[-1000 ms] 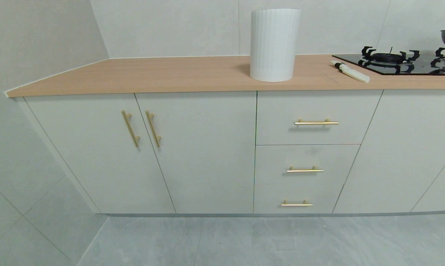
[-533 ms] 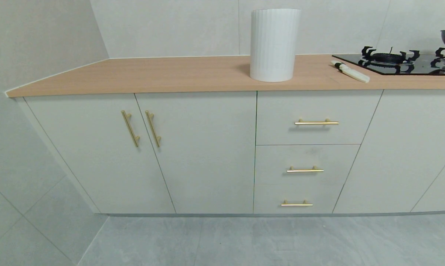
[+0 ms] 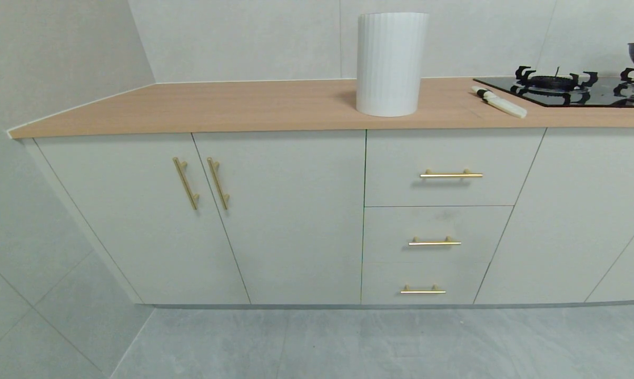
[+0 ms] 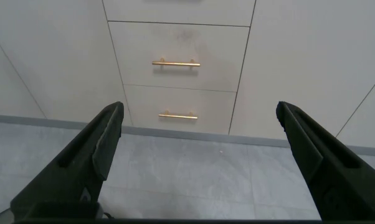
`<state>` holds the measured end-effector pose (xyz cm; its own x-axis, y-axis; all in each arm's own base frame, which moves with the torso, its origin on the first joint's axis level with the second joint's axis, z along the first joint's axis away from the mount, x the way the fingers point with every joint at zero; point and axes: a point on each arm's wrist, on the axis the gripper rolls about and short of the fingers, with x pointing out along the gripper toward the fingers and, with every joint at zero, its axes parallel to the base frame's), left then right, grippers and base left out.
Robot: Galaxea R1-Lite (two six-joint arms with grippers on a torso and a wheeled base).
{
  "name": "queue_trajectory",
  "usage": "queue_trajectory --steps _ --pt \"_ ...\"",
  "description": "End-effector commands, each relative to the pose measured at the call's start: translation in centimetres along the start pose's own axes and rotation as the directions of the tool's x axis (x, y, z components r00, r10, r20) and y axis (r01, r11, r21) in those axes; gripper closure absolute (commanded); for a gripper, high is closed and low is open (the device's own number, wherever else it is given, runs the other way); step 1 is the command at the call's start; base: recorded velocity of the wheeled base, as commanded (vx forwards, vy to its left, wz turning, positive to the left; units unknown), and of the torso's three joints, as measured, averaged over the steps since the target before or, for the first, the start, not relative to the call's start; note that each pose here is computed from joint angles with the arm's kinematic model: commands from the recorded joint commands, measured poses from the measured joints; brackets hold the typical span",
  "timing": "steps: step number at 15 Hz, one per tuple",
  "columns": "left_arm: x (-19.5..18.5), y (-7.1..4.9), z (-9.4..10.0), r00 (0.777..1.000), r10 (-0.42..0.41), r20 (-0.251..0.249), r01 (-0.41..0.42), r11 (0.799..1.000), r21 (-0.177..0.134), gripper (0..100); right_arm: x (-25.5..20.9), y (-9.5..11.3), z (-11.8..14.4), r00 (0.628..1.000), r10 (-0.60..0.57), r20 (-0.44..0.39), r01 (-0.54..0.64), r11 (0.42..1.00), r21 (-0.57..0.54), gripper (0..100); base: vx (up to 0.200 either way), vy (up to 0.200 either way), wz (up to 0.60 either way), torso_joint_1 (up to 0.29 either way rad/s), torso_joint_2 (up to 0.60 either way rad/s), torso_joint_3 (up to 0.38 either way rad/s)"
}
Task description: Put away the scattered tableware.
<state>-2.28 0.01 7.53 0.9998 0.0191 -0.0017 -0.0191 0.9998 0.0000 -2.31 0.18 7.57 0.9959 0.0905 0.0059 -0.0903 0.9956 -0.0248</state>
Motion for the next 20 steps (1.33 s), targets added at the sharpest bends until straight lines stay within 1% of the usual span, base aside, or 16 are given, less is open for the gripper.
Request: queue_trajectory --steps 1,12,20 --pt "0.01 0.00 0.01 1.000 0.001 -0.001 -0.001 1.000 0.000 0 0.02 0.00 -0.03 1.000 0.002 -0.006 -0.002 1.000 -0.004 0 0.000 0.000 0.00 0.000 0.00 0.000" --pt "0.01 0.00 0.01 1.000 0.001 -0.001 -0.001 1.000 0.003 0 0.02 0.00 -0.03 1.000 0.000 -0.006 0.000 1.000 0.006 0 0.000 0.000 0.00 0.000 0.00 0.000" --pt "0.01 0.00 0.01 1.000 0.001 -0.001 -0.001 1.000 0.003 0 0.02 -0.01 -0.03 1.000 -0.002 -0.006 0.002 1.000 0.009 0 0.200 0.000 0.00 0.004 0.00 0.004"
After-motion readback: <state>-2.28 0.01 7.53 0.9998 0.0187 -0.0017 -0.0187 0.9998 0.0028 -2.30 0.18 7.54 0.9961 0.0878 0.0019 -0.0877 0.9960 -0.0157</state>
